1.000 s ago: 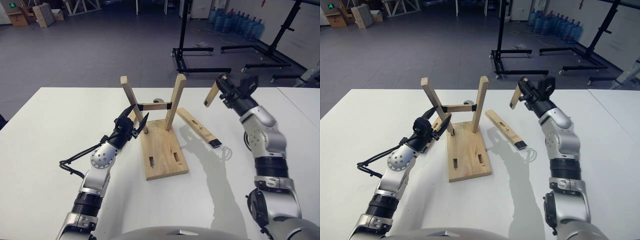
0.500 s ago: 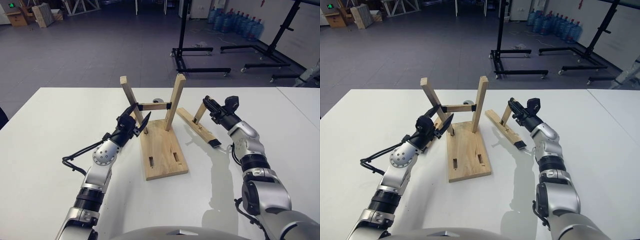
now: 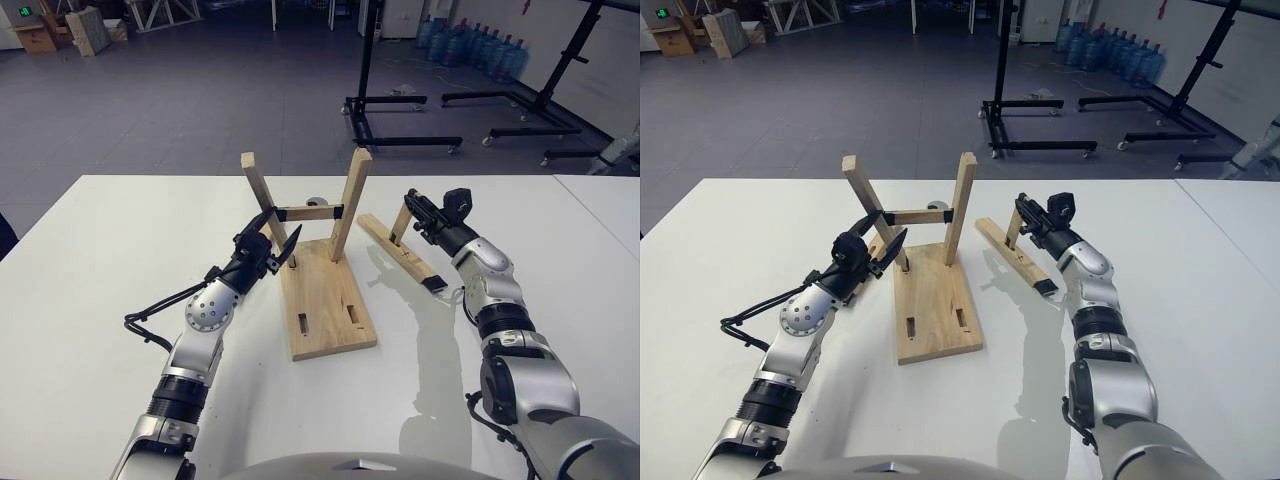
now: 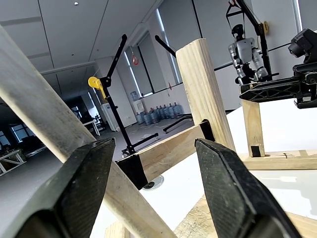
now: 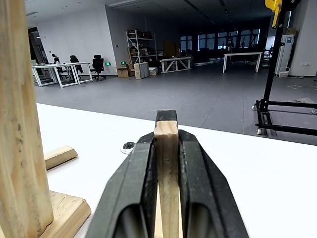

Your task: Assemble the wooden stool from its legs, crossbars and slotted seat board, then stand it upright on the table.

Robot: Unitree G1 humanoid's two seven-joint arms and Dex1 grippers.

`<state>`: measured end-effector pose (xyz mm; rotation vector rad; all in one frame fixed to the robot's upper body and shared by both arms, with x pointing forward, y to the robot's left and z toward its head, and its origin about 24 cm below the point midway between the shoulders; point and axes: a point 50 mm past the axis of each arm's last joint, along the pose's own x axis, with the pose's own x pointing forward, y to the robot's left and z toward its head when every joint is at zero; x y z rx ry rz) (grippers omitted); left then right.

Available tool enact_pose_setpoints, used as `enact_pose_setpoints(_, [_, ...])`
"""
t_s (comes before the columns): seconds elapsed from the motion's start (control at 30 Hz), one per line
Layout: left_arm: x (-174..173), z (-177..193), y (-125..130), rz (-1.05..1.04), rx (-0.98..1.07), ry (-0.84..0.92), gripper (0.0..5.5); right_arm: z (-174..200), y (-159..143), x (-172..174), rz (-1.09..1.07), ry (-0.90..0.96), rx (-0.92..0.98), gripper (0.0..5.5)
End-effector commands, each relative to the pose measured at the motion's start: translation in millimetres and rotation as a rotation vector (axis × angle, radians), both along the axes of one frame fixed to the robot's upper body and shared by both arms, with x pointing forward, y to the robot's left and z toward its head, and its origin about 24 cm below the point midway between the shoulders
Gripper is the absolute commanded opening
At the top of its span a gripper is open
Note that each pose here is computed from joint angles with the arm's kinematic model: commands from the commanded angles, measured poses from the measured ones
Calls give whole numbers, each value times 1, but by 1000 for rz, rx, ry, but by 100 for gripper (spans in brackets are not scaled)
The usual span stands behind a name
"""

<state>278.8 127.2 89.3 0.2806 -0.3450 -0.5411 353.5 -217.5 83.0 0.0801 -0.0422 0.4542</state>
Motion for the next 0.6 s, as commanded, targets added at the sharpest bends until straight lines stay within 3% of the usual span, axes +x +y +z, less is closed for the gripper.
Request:
enact_pose_setpoints(0.03, [-2,-2,3,1,18,-6,293,-27,3,-14,10,97,-13,39])
enact_pose_setpoints(0.3, [3,0,4,9,23,-21,293,-25,-2,-20,-27,78,-35,39])
enact_pose_setpoints(0.6, [5,0,2,6,24,-23,293,-62,2,-37,-38,271,-145,39])
